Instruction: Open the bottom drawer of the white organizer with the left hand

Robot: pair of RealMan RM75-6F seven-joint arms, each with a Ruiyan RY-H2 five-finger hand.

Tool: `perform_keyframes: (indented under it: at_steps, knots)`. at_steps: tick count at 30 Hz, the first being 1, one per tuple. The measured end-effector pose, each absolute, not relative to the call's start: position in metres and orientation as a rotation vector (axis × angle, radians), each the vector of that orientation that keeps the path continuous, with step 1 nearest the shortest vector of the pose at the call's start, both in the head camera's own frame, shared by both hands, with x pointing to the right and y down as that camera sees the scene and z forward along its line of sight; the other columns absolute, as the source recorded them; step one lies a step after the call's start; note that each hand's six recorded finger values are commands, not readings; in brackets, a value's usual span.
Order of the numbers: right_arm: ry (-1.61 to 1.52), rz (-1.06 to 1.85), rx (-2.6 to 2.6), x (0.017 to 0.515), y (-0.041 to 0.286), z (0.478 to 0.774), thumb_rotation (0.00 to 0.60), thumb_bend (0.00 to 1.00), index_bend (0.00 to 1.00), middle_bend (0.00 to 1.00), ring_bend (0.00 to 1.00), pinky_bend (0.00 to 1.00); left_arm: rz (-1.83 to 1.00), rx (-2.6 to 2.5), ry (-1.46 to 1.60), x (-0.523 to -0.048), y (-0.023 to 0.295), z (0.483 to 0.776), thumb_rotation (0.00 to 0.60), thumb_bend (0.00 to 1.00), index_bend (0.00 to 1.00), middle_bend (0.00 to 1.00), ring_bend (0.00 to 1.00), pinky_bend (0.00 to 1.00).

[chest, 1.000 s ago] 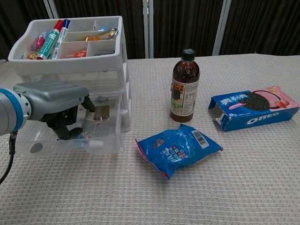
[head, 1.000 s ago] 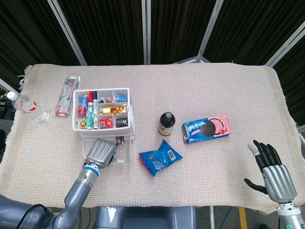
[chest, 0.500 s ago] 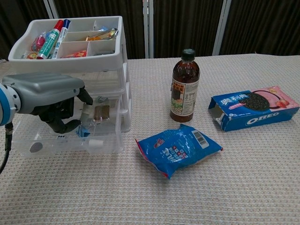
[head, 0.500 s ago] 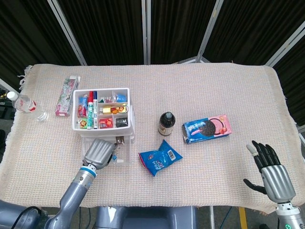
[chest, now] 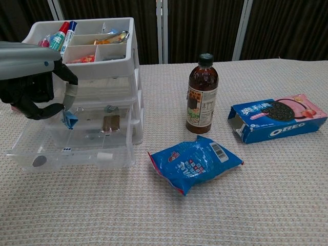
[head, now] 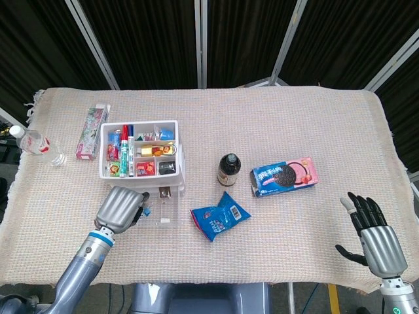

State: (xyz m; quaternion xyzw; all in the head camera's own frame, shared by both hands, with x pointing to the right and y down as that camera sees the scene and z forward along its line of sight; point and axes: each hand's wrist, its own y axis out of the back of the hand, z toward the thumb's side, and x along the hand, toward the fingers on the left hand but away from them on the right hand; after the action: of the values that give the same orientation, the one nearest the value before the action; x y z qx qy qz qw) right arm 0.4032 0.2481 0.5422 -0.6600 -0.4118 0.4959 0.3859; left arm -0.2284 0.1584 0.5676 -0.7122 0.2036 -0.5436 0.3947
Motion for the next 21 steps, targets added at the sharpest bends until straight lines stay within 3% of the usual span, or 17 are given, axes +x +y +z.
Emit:
perform_keyframes:
  at_steps: [11,21]
  knots:
    - [-1.047,1.267,-1.676,0.403,0.248,0.543,0.600,0.02,0.00,0.00,0.00,0.00,-1.411,-1.742,0.557,-0.289,0.168,0.550,0.600,0.58,0.59,1.00,0.95,0.81]
    - [-1.026,1.282,-1.676,0.400,0.250,0.547,0.600,0.02,0.00,0.00,0.00,0.00,-1.532,-1.690,0.604,-0.359,0.171,0.571,0.600,0.58,0.57,1.00,0.95,0.81]
